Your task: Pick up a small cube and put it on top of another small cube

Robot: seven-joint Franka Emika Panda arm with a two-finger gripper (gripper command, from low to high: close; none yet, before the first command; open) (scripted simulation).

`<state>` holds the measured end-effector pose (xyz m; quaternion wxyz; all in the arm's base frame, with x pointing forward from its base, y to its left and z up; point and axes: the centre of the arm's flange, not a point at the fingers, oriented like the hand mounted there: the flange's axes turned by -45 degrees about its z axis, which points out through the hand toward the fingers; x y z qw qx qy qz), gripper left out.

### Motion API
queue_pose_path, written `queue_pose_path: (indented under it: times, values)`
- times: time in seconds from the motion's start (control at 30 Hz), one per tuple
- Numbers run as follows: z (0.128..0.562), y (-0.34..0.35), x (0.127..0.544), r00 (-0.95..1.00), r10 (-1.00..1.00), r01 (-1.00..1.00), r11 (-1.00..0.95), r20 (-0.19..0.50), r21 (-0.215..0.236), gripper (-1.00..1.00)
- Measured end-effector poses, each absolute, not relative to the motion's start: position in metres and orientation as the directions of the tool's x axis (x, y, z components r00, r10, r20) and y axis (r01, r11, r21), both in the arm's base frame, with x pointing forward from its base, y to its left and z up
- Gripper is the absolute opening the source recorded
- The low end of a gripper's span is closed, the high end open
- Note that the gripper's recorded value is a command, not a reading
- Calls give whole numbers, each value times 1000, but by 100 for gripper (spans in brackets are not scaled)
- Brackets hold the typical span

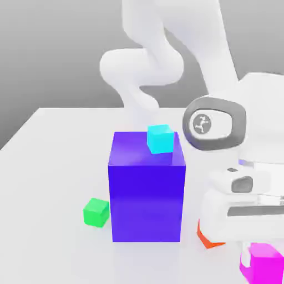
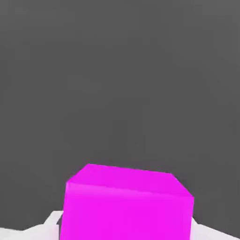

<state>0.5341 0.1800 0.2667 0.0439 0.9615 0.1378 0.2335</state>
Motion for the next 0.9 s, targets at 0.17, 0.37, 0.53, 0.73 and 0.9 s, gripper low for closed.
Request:
queue_pose_path:
  times: [0.17, 0.37, 0.53, 0.73, 0.9]
  values:
    - [284, 159, 536, 720, 488, 404, -873, 493, 275, -100]
    - [302, 131, 531, 524, 704, 563, -709, 480, 424, -100]
    - [315, 105, 519, 345, 843, 665, -529, 412, 527, -100]
    - [328, 68, 499, 131, 950, 748, -282, 283, 601, -100]
    - [327, 19, 477, 18, 985, 798, -117, 170, 591, -100]
